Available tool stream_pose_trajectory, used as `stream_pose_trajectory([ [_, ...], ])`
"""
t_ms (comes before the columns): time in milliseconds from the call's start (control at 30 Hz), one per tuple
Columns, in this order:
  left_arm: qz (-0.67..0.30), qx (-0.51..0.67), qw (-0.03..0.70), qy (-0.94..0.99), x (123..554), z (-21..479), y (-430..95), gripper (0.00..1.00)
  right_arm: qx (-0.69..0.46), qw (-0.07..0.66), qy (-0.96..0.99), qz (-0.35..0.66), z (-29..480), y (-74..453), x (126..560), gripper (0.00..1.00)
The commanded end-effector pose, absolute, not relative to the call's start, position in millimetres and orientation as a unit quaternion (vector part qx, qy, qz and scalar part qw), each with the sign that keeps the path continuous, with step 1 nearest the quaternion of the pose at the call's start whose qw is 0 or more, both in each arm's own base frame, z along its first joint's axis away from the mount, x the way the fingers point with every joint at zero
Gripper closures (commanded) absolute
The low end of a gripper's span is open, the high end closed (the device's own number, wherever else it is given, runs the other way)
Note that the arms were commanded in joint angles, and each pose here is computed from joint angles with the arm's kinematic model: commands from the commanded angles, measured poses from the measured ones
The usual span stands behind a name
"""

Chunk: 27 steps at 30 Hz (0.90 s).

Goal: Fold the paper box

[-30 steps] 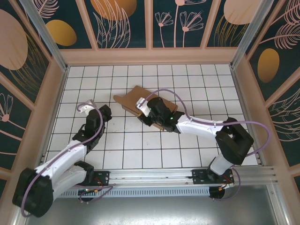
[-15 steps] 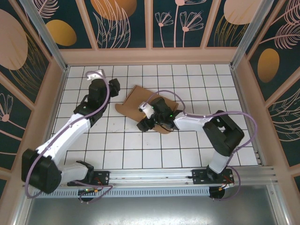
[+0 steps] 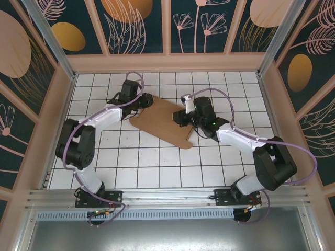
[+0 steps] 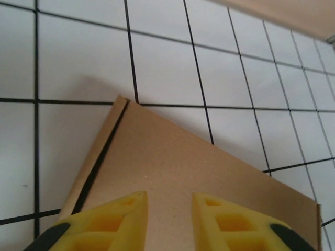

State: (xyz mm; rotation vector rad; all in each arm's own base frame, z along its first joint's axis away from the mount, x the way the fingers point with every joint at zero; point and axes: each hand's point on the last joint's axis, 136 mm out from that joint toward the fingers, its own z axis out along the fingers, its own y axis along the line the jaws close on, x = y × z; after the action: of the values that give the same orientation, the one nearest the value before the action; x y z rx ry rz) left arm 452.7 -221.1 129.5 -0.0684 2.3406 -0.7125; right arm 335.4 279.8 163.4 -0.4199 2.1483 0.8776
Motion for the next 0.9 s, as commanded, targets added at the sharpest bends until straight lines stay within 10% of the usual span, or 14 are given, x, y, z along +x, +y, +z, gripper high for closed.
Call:
stream_pose_trajectory([
  [0,-0.304,-0.027,0.321,0.897,458,119,-234,0.75,-0.080,0.346,0.879,0.317,125,259,345,0.91],
  [433,-0.303,-0.134,0.203,0.922,387,3,-210,0.79,-0.017,0.287,0.938,0.194,29,209,334,0.87],
  [600,-0.348,-0.140,0.230,0.898,377,46,-212,0.77,-0.001,0.362,0.897,0.253,94,205,351,0.73],
  [700,-0.364,-0.126,0.266,0.884,382,92,-213,0.70,0.087,0.404,0.866,0.281,126,178,363,0.40],
  [867,-0.351,-0.098,0.324,0.873,393,146,-208,0.53,0.074,0.419,0.838,0.341,148,156,365,0.38],
])
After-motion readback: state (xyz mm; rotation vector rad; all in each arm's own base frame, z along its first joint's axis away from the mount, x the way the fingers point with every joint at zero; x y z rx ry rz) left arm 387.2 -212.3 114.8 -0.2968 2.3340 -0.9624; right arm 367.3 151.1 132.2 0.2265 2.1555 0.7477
